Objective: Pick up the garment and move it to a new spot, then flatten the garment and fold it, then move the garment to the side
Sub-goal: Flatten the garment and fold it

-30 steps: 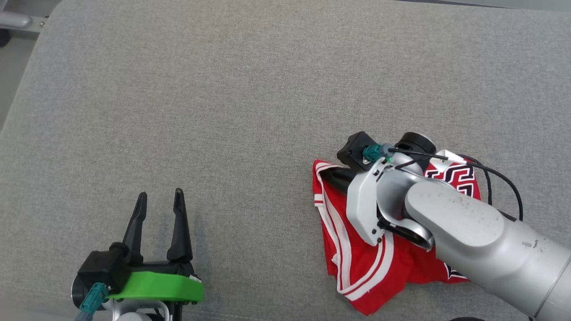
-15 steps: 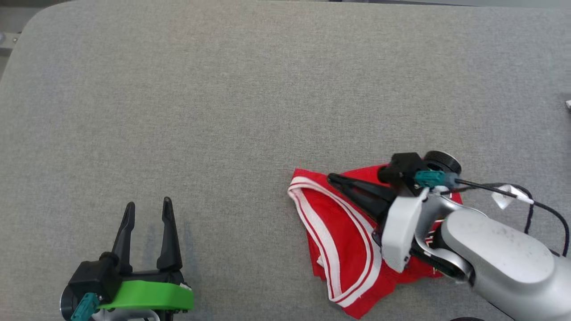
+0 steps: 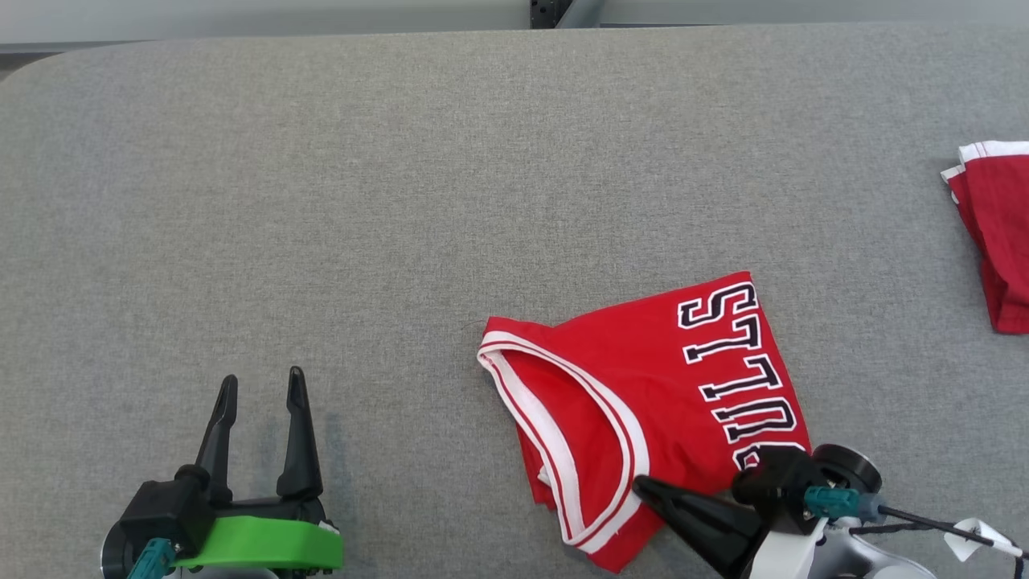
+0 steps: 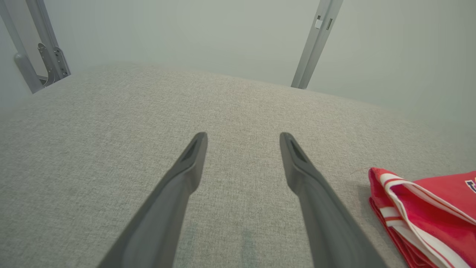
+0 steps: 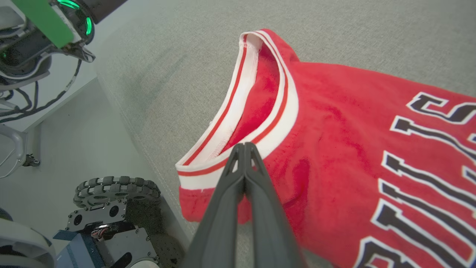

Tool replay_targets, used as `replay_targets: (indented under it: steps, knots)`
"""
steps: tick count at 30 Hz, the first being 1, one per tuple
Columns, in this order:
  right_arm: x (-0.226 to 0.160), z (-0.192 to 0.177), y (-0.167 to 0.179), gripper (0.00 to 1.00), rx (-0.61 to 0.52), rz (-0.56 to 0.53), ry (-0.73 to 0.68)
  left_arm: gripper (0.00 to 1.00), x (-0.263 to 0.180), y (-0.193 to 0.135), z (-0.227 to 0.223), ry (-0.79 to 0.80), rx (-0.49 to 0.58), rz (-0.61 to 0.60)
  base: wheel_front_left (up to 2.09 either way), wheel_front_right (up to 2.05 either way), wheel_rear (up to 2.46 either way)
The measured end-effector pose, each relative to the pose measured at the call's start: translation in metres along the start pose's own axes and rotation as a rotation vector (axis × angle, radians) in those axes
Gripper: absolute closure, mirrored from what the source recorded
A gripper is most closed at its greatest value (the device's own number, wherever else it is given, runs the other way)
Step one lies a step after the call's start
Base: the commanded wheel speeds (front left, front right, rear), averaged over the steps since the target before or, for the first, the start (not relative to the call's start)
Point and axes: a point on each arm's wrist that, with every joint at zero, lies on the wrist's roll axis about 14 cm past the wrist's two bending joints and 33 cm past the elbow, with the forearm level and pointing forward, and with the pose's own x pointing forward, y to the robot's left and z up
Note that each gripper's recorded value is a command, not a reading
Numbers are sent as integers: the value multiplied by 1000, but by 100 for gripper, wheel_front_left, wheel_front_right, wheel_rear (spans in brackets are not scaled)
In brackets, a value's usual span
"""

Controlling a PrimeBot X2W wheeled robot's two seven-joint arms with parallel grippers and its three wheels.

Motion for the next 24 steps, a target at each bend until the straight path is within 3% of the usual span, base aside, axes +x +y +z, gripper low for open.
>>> replay_targets:
  steps: [7,16,24]
  knots:
    - [10,-14,18,100,43,27,38,0,0,-3,-5,16,-2,-11,0,0,0]
    - [48,-33,18,100,0,89,137,0,1,4,-6,19,6,7,0,0,0]
    - [78,-36,42,100,-8,195,157,0,-3,13,-6,24,12,35,0,0,0]
